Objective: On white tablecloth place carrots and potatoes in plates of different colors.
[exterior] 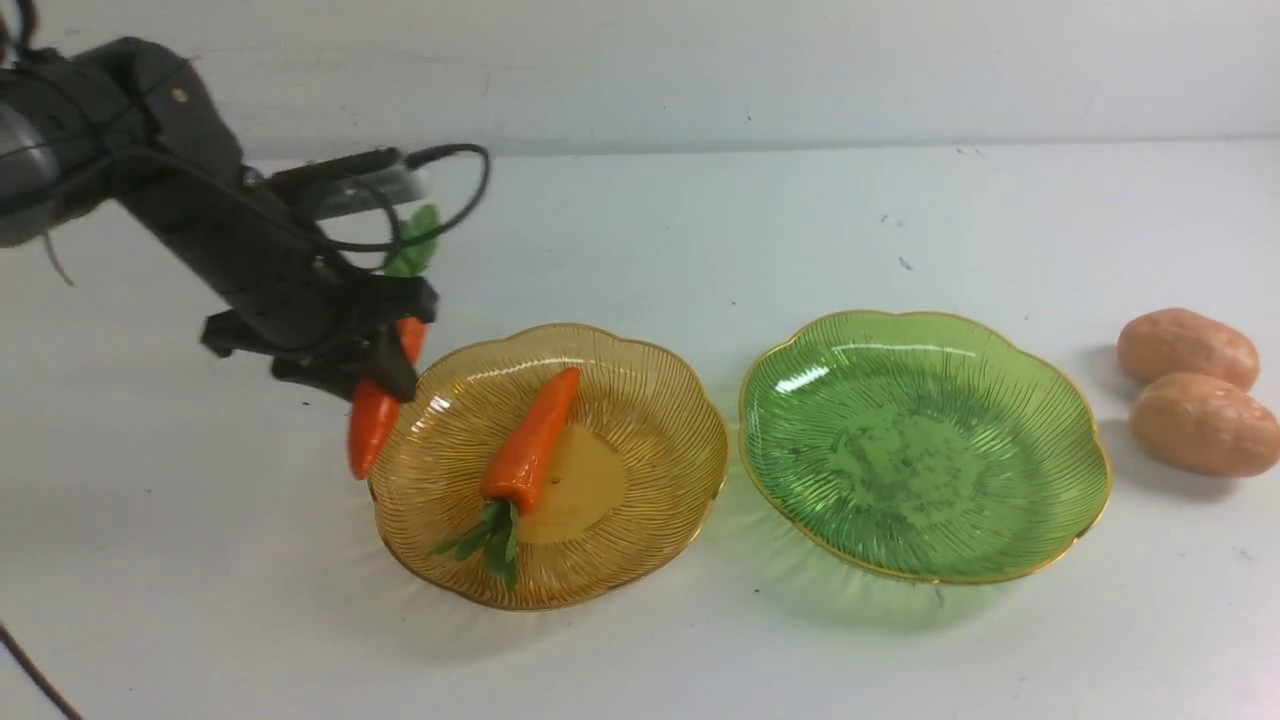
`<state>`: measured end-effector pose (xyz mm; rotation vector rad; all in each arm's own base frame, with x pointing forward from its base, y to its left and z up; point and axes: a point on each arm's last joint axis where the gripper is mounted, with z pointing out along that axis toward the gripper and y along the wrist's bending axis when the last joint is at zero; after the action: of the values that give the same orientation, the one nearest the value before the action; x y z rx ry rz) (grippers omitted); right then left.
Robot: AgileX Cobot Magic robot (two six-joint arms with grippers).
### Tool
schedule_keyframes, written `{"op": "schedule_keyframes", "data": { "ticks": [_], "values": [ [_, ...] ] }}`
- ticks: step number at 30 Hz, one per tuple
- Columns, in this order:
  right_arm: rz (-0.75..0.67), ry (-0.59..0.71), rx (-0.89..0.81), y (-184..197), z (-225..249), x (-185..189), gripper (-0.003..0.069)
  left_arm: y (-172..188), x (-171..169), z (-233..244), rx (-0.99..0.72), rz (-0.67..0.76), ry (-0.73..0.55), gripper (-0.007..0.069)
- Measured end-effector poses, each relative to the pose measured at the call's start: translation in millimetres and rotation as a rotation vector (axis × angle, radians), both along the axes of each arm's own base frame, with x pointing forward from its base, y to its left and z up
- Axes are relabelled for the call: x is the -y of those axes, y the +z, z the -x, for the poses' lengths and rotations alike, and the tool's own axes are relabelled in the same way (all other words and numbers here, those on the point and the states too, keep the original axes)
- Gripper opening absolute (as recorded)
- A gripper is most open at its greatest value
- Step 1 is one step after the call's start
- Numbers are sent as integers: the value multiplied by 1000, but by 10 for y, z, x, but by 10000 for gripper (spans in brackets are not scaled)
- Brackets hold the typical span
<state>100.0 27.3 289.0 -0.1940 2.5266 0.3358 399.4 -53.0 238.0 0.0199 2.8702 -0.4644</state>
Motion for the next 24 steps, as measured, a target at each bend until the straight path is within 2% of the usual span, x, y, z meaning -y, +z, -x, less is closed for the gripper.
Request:
{"op": "schedule_keyframes", "data": {
  "ticks": [1, 4, 6, 11, 14, 15, 17, 22, 24],
  "values": [
    [0, 0, 0, 0, 0, 0, -15, -5, 25, -4, 4, 0, 0, 196],
    [0, 0, 0, 0, 0, 0, -15, -95, 377, -42, 65, -6, -81, 225],
    [0, 0, -1, 0, 1, 0, -15, -159, 521, -63, 94, -15, -120, 278],
    [3, -18, 35, 16, -32, 11, -15, -216, 579, -68, 98, -29, -169, 490],
    [24, -112, -12, -36, -141, 68, -15, -115, 581, -54, 82, -34, -201, 531],
    [57, -166, -81, -96, -232, 111, -15, -26, 582, -48, 84, -38, -223, 510],
    [137, -242, -172, -183, -455, 194, -15, 174, 573, -5, 82, -51, -271, 420],
    [240, -370, -211, -195, -1166, 307, -15, 559, 498, 119, 97, -123, -337, 57],
    [220, -442, -232, -236, -1473, 354, -15, 582, 492, 139, 92, -127, -344, 10]
  ]
}}
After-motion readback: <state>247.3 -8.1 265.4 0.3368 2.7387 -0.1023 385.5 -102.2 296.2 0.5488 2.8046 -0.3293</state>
